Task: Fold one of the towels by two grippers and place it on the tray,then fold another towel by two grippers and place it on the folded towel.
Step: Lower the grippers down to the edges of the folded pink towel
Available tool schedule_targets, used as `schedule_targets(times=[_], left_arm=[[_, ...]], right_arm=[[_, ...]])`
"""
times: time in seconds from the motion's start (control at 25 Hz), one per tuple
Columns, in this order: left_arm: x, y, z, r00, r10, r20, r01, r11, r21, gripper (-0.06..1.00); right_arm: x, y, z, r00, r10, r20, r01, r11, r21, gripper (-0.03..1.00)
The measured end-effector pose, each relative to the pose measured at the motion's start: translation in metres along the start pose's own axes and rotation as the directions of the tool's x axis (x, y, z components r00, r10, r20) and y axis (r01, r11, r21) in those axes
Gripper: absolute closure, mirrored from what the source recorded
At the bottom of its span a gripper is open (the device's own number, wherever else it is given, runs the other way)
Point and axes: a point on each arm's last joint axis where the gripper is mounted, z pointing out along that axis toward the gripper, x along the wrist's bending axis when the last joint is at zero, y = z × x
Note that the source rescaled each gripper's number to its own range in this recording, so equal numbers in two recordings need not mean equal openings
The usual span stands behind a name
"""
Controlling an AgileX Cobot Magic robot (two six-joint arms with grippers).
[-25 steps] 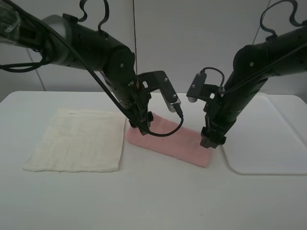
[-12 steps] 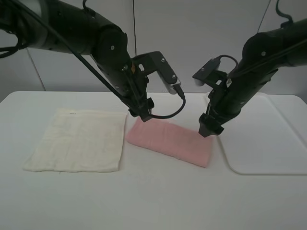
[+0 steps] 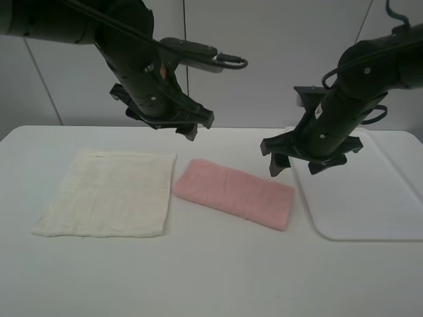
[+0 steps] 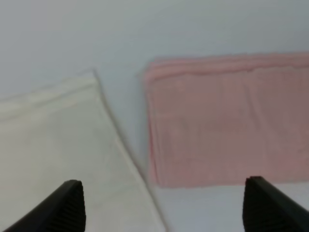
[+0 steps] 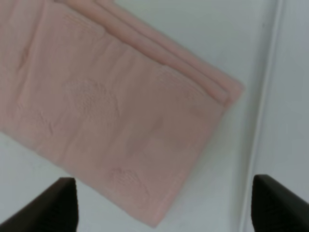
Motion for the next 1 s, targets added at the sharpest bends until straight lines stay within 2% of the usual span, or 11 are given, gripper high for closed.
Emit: schedule_targets(times=[0.16,0.36,0.44,0.56,0.64,0.84,1.0], left_arm=[[0.015,-0.001,0.022,0.999,-0.025,-0.032,0.026,0.999,0.047,0.13],[0.019,-0.002,0.035,0.999,0.022,-0.035,-0.02,0.998,0.06,0.13],[0.018,-0.001,0.038,0.999,0.036,-0.035,-0.033,0.997,0.063,0.12],[0.018,-0.003,0.044,0.997,0.061,-0.037,-0.058,0.995,0.079,0.0],[0.02,-0.004,0.044,0.996,0.074,-0.051,-0.069,0.994,0.09,-0.04],[0.025,-0.005,0.042,0.987,0.123,-0.101,-0.111,0.987,0.12,-0.05],[0.025,-0.005,0.042,0.987,0.125,-0.103,-0.112,0.986,0.122,-0.06]], right_arm=[[0.0,0.001,0.0,1.0,0.014,-0.004,-0.014,1.0,-0.01,0.21],[0.001,0.003,0.001,1.0,0.017,-0.012,-0.017,0.999,-0.029,0.05],[0.001,0.003,0.001,1.0,0.017,-0.012,-0.017,0.999,-0.029,0.02],[0.001,0.003,0.001,1.0,0.017,-0.012,-0.017,0.999,-0.029,0.01],[0.001,0.003,0.001,1.0,0.017,-0.012,-0.017,0.999,-0.029,0.02],[0.001,0.003,0.001,1.0,0.017,-0.012,-0.017,0.999,-0.029,0.02],[0.001,0.003,0.001,1.0,0.018,-0.013,-0.019,0.999,-0.029,0.02]])
